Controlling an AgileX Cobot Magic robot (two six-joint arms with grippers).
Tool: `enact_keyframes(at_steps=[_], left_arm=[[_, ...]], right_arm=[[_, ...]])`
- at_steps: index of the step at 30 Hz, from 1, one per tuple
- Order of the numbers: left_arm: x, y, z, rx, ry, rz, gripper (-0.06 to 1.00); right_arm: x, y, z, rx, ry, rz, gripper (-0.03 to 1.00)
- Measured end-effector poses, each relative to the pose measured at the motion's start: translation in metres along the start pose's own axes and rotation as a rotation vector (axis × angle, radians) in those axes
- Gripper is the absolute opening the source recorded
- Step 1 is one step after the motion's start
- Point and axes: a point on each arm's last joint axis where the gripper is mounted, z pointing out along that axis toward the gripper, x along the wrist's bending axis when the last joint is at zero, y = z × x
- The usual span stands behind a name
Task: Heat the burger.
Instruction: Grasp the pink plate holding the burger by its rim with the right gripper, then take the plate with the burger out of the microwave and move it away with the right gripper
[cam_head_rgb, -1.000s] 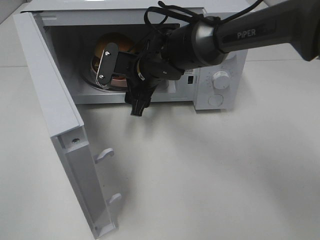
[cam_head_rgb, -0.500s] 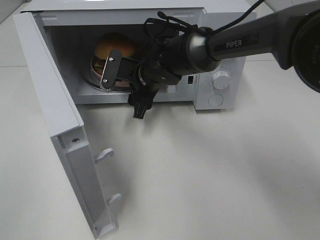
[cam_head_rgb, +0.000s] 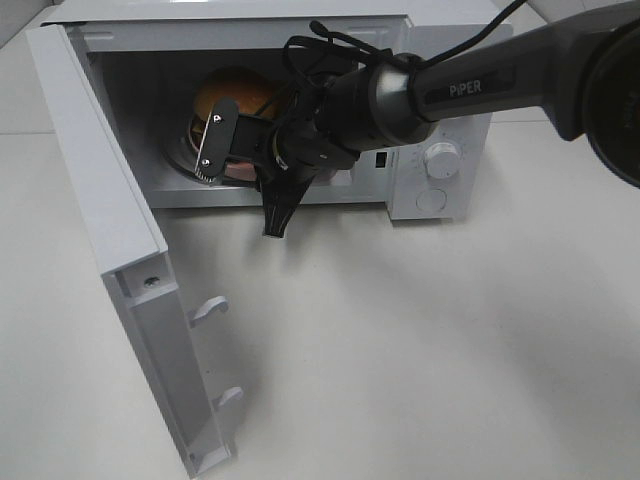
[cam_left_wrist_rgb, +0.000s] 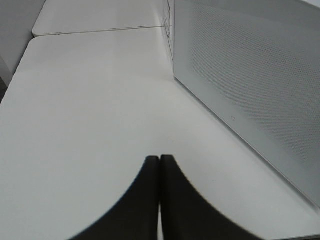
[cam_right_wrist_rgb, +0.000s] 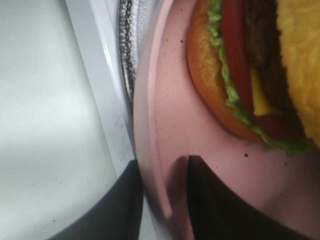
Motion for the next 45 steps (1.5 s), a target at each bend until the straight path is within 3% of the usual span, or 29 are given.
enact_keyframes(at_steps=[1, 2, 4, 30, 45], left_arm=[[0.0, 0.0, 0.0, 0.0, 0.0, 0.0, 0.0], [0.0, 0.0, 0.0, 0.0, 0.0, 0.0, 0.0], [0.0, 0.0, 0.0, 0.0, 0.0, 0.0, 0.0], [0.0, 0.0, 0.0, 0.0, 0.0, 0.0, 0.0], [0.0, 0.0, 0.0, 0.0, 0.0, 0.0, 0.0]], right_arm=[[0.0, 0.0, 0.0, 0.0, 0.0, 0.0, 0.28], [0.001, 0.0, 0.0, 0.005, 0.002, -0.005, 0.21], [0.002, 0.001, 0.0, 0.011, 0.002, -0.017, 0.2], [-0.005, 0.004, -0.016, 0.021, -0.006, -0.08, 0.15], [0.003, -0.006, -0.056, -0.007, 0.028, -0.228, 0.14]])
